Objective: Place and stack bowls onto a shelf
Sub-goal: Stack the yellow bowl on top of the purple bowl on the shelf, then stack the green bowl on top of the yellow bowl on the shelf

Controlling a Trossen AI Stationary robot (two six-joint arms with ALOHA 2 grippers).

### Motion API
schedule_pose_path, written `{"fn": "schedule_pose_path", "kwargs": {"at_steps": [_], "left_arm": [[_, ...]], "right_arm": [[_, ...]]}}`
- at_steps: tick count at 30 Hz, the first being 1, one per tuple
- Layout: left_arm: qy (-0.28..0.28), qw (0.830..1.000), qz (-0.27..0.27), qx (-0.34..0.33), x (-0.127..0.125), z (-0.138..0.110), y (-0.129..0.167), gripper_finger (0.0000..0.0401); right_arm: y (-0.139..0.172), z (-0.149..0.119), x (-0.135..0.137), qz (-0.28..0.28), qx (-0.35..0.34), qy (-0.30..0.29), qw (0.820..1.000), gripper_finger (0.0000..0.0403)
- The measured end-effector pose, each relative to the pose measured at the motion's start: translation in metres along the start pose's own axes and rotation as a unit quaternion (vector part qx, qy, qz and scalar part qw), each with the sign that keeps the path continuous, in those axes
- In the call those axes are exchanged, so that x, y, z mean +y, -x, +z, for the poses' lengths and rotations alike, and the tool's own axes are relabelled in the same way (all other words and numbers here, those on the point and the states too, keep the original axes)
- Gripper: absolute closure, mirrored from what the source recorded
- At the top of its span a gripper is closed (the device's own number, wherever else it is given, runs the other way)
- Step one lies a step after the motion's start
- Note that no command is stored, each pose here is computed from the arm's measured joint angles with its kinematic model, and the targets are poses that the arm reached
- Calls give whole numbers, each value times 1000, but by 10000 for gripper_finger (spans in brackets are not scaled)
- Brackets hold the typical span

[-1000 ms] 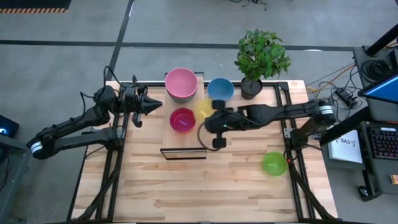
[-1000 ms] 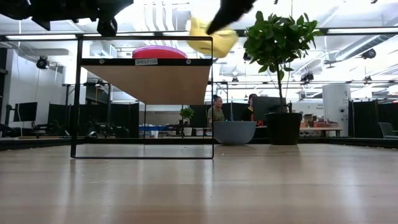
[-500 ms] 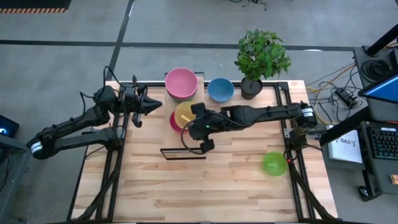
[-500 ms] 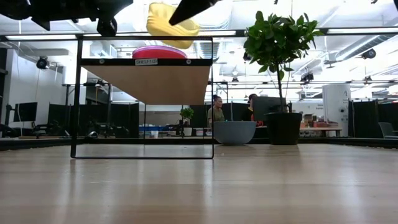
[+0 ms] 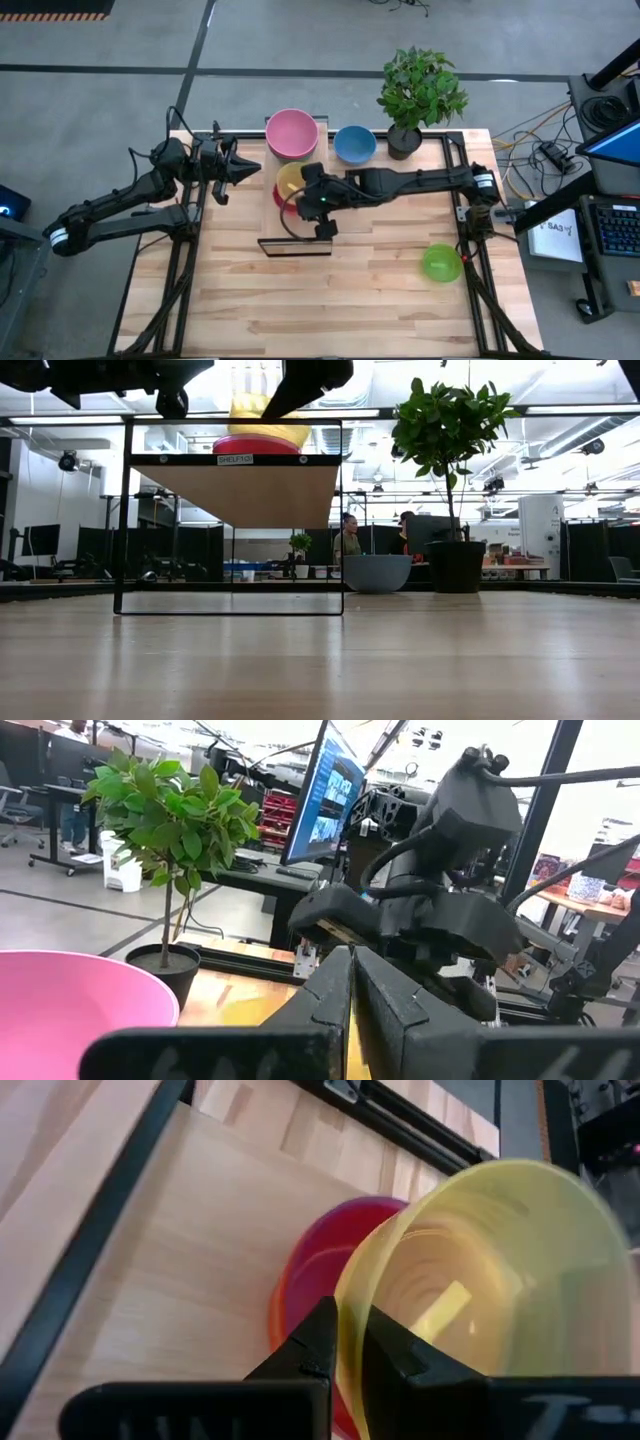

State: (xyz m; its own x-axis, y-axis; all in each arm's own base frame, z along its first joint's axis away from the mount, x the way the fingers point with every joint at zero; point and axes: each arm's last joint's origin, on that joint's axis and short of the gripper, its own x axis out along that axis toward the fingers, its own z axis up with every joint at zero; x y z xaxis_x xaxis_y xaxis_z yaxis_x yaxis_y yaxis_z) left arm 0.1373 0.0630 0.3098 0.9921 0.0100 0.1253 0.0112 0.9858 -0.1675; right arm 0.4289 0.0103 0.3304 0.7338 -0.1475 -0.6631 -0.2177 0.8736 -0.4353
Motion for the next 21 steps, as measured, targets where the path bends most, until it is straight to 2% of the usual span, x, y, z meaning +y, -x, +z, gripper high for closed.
{"fn": "schedule_pose_path", "kwargs": {"at_steps": [11, 17, 21], "left_arm": [[2, 1000, -1, 0, 0, 0, 0, 401], [6, 1000, -12, 4, -3, -1, -2, 401], [10, 1000, -25, 8, -6, -3, -4, 401]], "right_arm": [[0, -2, -6, 4, -7, -15, 1000, 296], [8, 2, -3, 13, -19, -22, 999, 279], [27, 4, -2, 63, -42, -53, 996, 279]]}}
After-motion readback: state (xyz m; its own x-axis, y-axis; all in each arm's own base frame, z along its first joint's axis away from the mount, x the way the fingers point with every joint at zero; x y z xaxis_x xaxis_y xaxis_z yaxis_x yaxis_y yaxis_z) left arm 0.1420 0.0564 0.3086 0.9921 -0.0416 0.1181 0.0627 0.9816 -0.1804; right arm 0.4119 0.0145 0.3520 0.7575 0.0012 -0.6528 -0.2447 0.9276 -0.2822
